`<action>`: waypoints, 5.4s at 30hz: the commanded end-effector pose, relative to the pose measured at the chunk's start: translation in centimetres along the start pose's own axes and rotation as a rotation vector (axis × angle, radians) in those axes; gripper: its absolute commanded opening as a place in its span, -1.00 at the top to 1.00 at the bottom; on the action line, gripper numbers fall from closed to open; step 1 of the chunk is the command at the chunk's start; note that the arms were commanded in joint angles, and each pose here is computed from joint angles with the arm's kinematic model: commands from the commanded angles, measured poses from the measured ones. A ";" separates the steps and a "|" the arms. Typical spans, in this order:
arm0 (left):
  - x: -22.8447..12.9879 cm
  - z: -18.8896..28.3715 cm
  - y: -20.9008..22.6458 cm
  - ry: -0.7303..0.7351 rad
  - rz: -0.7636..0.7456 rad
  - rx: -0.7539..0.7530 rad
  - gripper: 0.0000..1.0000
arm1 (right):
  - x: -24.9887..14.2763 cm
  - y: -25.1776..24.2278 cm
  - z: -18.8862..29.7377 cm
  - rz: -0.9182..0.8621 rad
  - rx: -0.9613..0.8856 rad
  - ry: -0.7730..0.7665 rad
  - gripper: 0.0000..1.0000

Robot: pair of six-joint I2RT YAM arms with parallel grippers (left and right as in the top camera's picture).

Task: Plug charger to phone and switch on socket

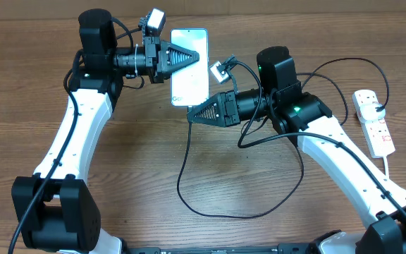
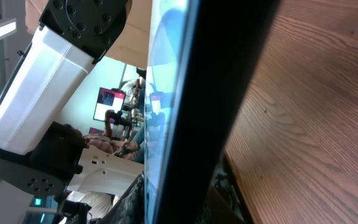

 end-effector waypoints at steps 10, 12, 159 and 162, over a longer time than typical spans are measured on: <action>-0.6 0.0 -1.2 0.027 -0.079 -0.014 0.92 | 0.8 0.5 0.2 -0.054 -0.041 -0.039 0.92; -0.9 -0.2 -1.3 0.051 -0.103 -0.020 0.92 | 1.1 0.5 0.2 -0.059 -0.046 -0.052 0.92; -0.5 10.2 15.4 -0.487 -0.017 1.326 -0.99 | -7.8 -17.4 0.9 -0.458 -0.684 0.169 0.92; -0.5 10.2 15.4 -0.486 -0.017 1.326 -0.99 | -8.4 -18.4 0.5 -0.475 -0.681 0.183 0.93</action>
Point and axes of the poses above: each gripper's point midway between its finger pads, its own z axis back along the fingers, its own y axis along the line the jaws close on, x = y × z, the point moved 6 cm from there along z, back along the fingers, and after that the axes turned 12 degrees about z, right-handed, at the moved point
